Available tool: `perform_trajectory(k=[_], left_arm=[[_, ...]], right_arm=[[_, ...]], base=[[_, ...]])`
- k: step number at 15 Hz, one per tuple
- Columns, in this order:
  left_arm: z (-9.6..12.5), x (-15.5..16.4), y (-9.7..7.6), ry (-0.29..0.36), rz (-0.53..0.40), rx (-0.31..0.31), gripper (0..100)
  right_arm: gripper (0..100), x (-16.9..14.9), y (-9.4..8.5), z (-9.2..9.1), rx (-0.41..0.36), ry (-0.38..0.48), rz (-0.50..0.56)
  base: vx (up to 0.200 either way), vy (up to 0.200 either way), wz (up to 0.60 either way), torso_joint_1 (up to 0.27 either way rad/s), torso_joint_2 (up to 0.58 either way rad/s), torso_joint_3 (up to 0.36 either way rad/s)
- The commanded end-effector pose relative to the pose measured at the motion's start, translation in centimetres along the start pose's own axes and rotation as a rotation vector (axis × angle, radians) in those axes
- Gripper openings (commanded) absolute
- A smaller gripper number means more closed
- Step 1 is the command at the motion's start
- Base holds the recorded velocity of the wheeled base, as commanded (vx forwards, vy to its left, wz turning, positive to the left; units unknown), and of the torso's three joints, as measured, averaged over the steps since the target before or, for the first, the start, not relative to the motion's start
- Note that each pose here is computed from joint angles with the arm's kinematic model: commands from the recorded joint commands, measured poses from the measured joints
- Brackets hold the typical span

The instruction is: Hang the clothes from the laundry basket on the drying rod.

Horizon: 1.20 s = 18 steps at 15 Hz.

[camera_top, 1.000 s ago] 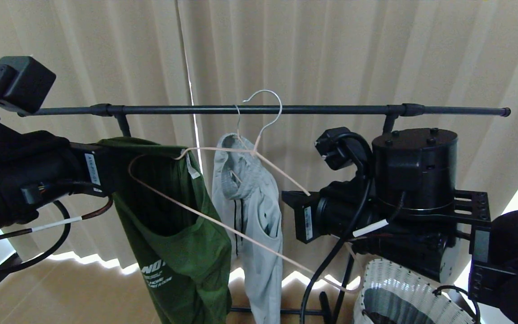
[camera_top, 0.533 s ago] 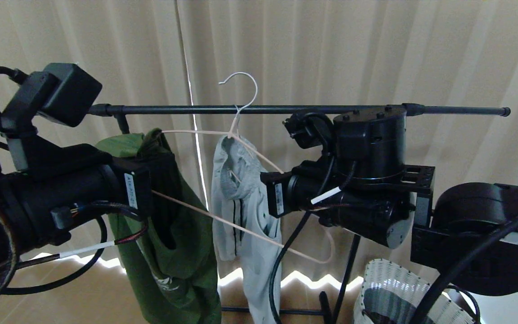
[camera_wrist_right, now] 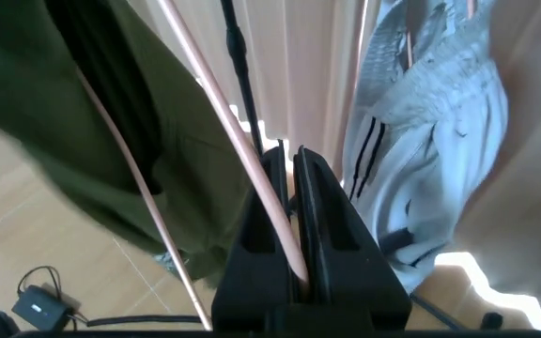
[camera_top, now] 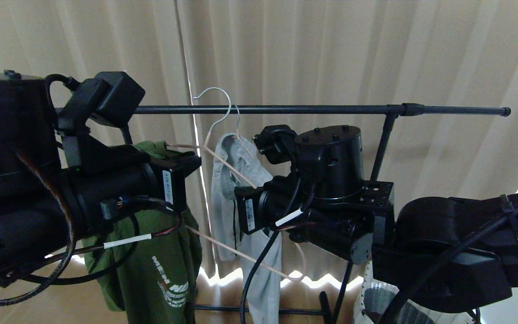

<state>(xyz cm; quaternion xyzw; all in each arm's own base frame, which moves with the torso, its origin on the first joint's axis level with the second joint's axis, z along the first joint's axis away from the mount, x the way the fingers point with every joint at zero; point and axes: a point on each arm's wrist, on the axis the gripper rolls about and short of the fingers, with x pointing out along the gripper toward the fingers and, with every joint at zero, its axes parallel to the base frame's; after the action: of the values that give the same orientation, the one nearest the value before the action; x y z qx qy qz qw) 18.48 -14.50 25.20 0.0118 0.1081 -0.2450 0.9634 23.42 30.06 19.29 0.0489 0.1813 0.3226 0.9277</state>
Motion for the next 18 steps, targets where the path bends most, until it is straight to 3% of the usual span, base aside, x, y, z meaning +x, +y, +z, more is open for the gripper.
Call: perform_trajectory(k=[1, 4, 15, 16, 18], left_arm=[[-0.2, 0.0, -0.4, 0.01, -0.033, 0.007, 0], [-0.9, 0.0, -0.4, 0.043, -0.082, 0.014, 0], [-2.4, -1.9, 0.1, 0.081, -0.076, 0.053, 0], [-2.3, -2.3, 0.2, 0.071, -0.08, 0.053, 100], [-2.2, -3.0, 0.3, 0.053, -0.083, 0.076, 100]], right_arm=[[0, 0.7, 0.2, -0.1, 0.001, 0.0, -0.001], [0, 0.5, 0.2, 0.3, 0.004, -0.015, 0.004], [0, -2.0, 0.3, 2.4, 0.019, -0.081, 0.018], [0, -2.2, 0.2, 2.6, 0.02, -0.085, 0.016], [0, -3.3, -0.6, 2.9, 0.023, -0.093, 0.002]], base=[[0.0, 0.0, 0.0, 0.0, 0.0, 0.0], [0.0, 0.0, 0.0, 0.0, 0.0, 0.0], [0.0, 0.0, 0.0, 0.0, 0.0, 0.0], [0.0, 0.0, 0.0, 0.0, 0.0, 0.0], [0.0, 0.0, 0.0, 0.0, 0.0, 0.0]])
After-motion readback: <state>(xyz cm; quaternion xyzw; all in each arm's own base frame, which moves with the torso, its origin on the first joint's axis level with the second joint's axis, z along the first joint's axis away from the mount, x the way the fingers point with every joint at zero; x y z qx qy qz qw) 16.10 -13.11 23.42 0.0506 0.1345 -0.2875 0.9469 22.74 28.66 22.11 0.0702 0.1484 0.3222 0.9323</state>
